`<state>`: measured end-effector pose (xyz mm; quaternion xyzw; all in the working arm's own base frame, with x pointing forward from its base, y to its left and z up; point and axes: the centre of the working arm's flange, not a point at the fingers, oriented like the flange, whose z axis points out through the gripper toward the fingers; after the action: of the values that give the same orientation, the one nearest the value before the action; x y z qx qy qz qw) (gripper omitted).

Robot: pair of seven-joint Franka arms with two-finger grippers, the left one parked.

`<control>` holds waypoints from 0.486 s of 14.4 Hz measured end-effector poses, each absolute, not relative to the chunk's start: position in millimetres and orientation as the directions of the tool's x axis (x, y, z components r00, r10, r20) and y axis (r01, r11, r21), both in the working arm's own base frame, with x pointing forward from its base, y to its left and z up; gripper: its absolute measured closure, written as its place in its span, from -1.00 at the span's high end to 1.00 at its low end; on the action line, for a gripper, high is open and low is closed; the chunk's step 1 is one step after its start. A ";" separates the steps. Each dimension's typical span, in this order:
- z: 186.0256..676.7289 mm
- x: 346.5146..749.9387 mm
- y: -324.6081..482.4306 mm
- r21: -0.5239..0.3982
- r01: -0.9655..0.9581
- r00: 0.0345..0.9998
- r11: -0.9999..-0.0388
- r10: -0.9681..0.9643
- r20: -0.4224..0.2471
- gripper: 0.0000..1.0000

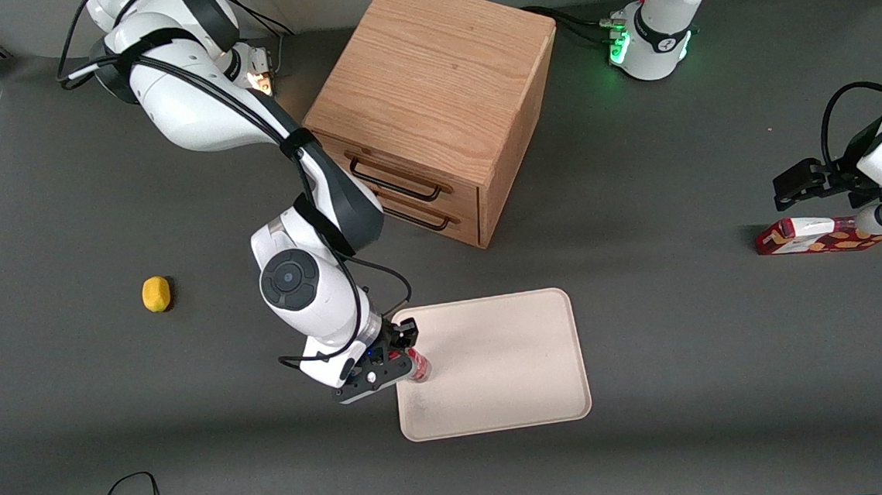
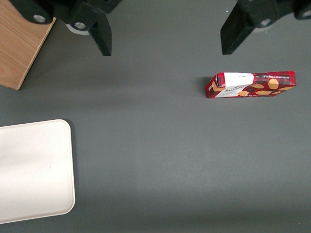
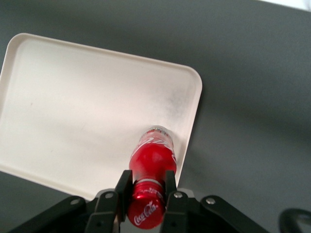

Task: Place coke bottle on tray
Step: 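Lower the bottle onto the tray and open the right gripper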

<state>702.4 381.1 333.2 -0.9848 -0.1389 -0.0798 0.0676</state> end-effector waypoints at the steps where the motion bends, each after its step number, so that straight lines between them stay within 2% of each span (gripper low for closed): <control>1: 330.2 704.3 381.3 -0.111 0.284 0.947 -0.952 0.261 0.187 -0.37; 7: 323.3 713.2 376.6 -0.109 0.276 0.942 -0.955 0.246 0.229 -0.37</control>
<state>713.2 376.6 323.3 -0.9828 -0.1330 -0.1072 0.0698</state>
